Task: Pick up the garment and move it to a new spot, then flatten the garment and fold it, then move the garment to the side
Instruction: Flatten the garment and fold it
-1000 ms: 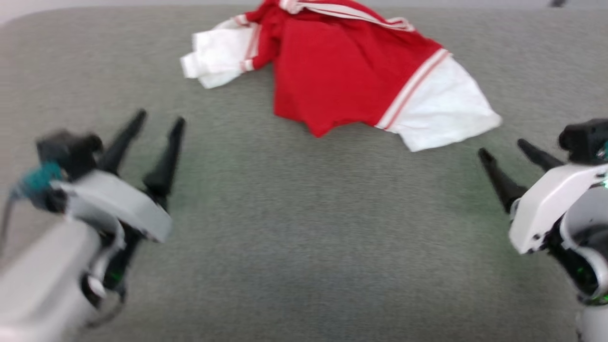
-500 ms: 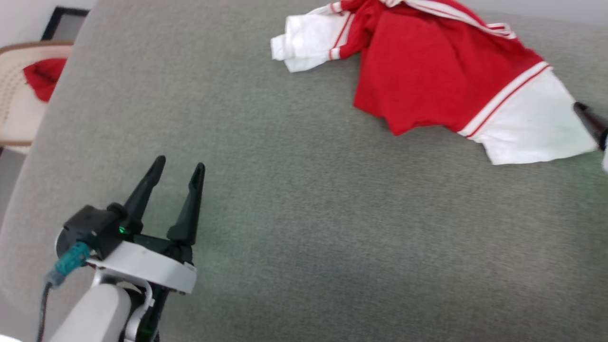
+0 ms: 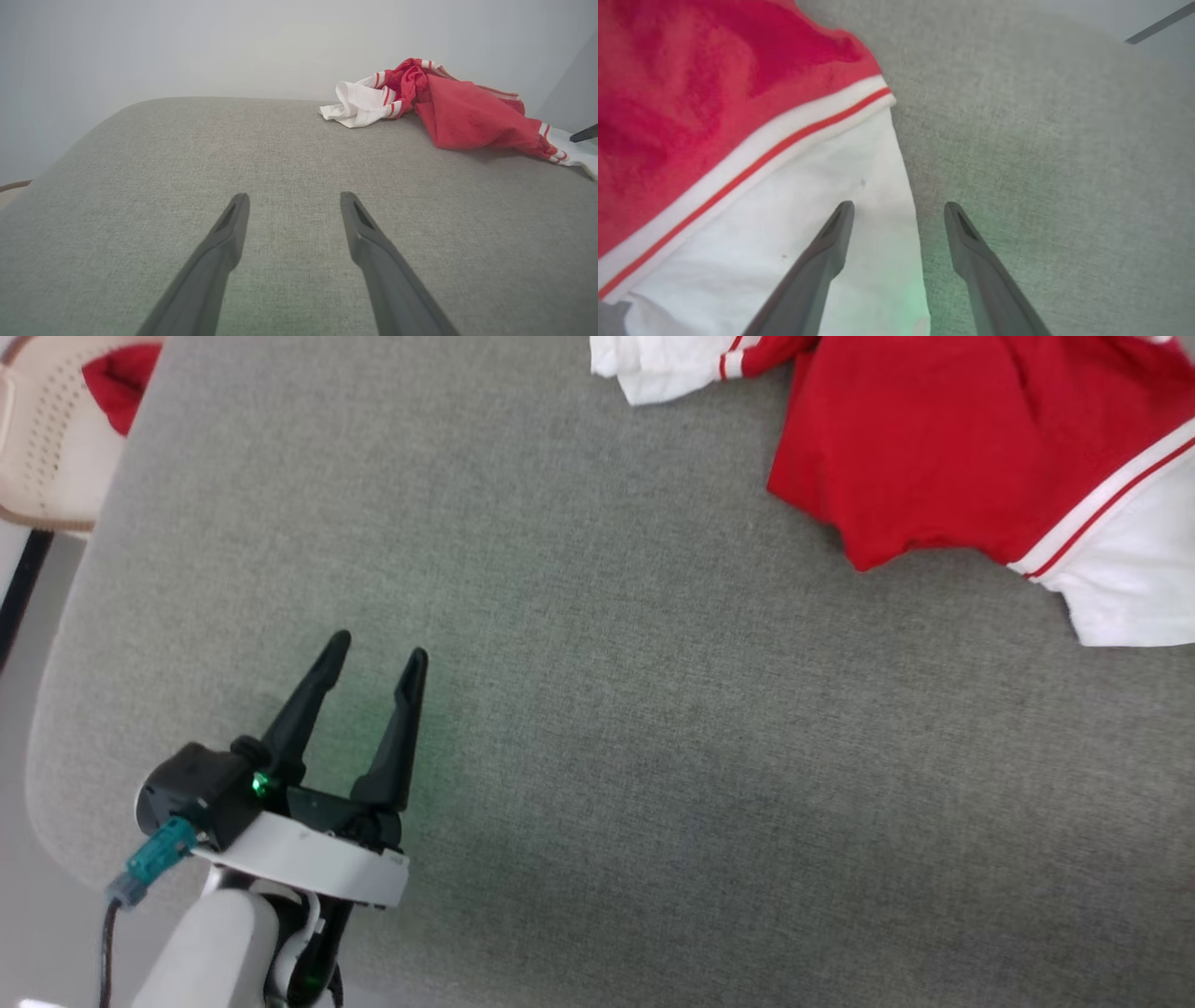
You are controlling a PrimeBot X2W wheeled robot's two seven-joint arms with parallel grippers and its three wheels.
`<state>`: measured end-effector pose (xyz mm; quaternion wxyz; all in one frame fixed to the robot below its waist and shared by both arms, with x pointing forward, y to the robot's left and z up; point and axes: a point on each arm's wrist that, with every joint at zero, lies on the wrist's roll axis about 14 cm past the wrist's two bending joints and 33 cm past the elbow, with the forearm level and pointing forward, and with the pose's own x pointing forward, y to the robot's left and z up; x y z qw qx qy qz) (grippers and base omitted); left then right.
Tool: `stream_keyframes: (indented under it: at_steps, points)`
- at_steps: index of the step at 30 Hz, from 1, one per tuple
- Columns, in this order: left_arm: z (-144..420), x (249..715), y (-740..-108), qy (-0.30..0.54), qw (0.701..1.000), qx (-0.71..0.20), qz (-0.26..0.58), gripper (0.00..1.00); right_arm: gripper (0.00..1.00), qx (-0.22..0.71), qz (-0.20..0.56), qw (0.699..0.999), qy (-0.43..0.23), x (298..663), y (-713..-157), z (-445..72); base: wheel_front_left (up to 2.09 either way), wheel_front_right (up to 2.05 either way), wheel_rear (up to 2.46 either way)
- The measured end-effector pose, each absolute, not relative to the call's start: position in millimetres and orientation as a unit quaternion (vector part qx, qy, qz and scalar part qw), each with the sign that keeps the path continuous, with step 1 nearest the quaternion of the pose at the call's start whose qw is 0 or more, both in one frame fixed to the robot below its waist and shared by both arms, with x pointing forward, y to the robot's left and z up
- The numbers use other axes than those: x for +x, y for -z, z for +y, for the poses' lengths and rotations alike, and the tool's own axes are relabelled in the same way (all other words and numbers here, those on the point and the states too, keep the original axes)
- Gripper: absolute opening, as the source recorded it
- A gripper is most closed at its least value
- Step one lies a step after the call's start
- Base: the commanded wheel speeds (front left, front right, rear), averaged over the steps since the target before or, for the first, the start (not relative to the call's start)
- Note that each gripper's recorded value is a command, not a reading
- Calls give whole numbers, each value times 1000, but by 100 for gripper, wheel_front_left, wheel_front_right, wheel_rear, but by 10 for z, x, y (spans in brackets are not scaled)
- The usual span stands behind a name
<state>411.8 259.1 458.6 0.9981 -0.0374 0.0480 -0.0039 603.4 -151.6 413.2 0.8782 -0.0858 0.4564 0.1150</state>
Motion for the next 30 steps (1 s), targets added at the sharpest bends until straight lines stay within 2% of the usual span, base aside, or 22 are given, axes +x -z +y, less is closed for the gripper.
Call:
stream_keyframes:
  at_steps: [4, 5, 6, 7, 8, 9, 14, 17, 24, 30]
  points:
    - [2621, 4165, -4505, 0, 998, -33, 57, 100, 100, -85, 470, 870, -120, 6083, -3950, -1454, 0, 0, 0]
    - [2625, 4175, -4490, 1, 998, -32, 59, 100, 95, -87, 472, 869, -122, 6087, -3917, -1438, 0, 0, 0]
    - [2630, 4192, -4483, 1, 998, -31, 59, 100, 49, -87, 472, 869, -123, 6095, -3896, -1424, 0, 0, 0]
    - [2626, 4213, -4484, 2, 998, -30, 58, 100, 38, -87, 471, 869, -124, 6106, -3889, -1417, 0, 0, 0]
    - [2612, 4231, -4489, 6, 998, -30, 57, 100, 7, -88, 474, 867, -125, 6098, -3871, -1414, 0, 0, 0]
    - [2598, 4244, -4492, 10, 998, -30, 56, 100, 0, -88, 475, 867, -125, 6092, -3864, -1413, 0, 0, 0]
    - [2552, 4360, -4569, 36, 998, -24, 46, 100, 0, -81, 469, 869, -134, 6096, -3860, -1341, 0, 0, 0]
    - [2541, 4514, -4671, 73, 996, 16, 39, 100, 0, -76, 462, 873, -135, 6121, -3858, -1333, 0, 0, 0]
    - [2448, 5182, -5004, 168, 979, 111, 27, 100, 0, -78, 452, 877, -144, 6185, -3840, -1267, 0, 0, 0]
    - [2212, 5783, -5110, 219, 967, 117, 56, 100, 0, -85, 445, 879, -151, 6241, -3801, -1233, 0, 0, 0]
